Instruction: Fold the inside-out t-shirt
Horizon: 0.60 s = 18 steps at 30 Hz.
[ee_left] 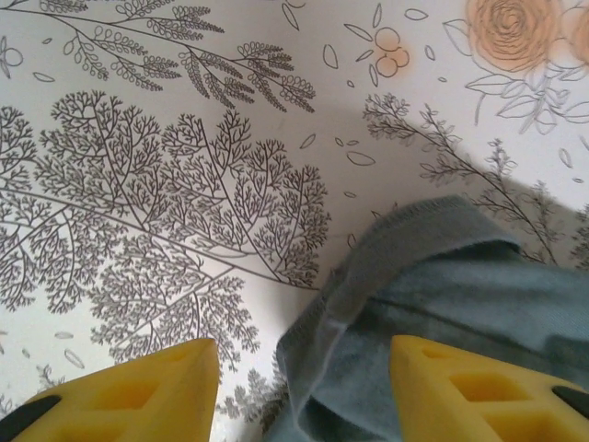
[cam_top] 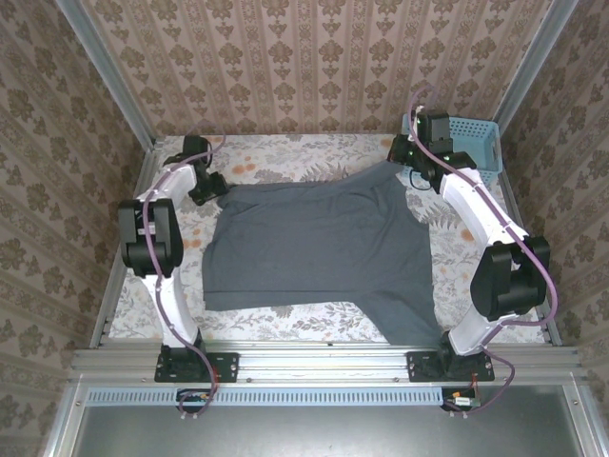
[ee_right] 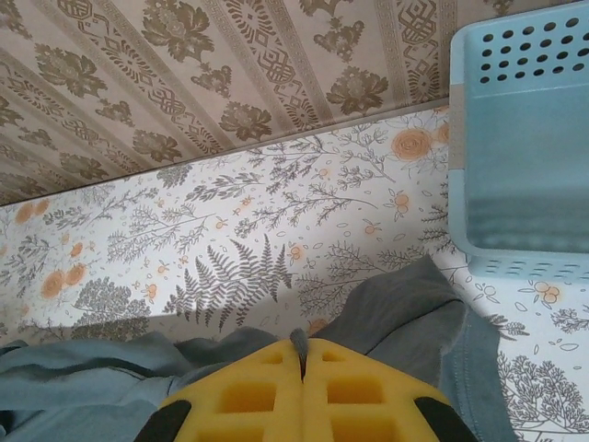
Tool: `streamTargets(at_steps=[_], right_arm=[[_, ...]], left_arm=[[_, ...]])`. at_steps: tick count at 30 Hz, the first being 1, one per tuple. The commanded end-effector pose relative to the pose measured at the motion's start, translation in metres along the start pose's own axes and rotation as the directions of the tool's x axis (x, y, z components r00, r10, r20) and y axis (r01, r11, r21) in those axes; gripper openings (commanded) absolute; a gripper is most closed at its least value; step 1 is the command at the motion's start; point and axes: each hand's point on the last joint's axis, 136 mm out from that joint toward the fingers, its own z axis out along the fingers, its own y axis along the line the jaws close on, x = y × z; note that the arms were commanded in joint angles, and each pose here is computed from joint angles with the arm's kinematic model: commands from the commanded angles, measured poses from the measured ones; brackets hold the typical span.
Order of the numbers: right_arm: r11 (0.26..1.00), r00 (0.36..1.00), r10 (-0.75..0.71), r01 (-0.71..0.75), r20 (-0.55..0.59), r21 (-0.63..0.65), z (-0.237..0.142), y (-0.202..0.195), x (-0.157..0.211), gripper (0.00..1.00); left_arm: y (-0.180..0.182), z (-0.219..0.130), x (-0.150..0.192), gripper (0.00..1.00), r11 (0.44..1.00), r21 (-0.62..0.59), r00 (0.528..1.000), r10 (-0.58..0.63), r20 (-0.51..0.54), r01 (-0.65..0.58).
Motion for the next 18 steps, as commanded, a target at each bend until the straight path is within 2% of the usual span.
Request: streamTargets(at_steps=[1, 7, 13, 16, 18], right_arm=[[1.0, 0.999, -0.004, 0.003, 0.035, 0.022, -0.001, -0.005, -0.008, 0.0], [1.0, 0.999, -0.004, 0.003, 0.037, 0.029, 0.0, -0.006, -0.008, 0.0], [0.999, 0.999, -0.005, 0.004, 0.037, 0.035, -0.001, -0.008, -0.009, 0.0], [0.999, 0.999, -0.003, 0.001, 0.042, 0.044, -0.002, -0.009, -0.01, 0.0], [0.999, 0.999, -0.001, -0.001, 0.044, 0.044, -0.003, -0.01, -0.011, 0.0]], left_arm=[[0.005, -0.001, -0.006, 0.5, 0.999, -0.036, 0.999, 0.037, -0.016, -0.037], [0.002, 0.009, -0.006, 0.44, 0.999, -0.025, 0.999, 0.02, -0.037, -0.021], [-0.002, 0.018, -0.011, 0.3, 1.0, -0.013, 0.999, 0.017, -0.052, -0.018], [-0.003, 0.024, -0.009, 0.3, 1.0, -0.012, 0.997, 0.016, -0.078, -0.017], [-0.005, 0.024, -0.008, 0.34, 1.0, -0.004, 0.996, 0.019, -0.082, -0.02]])
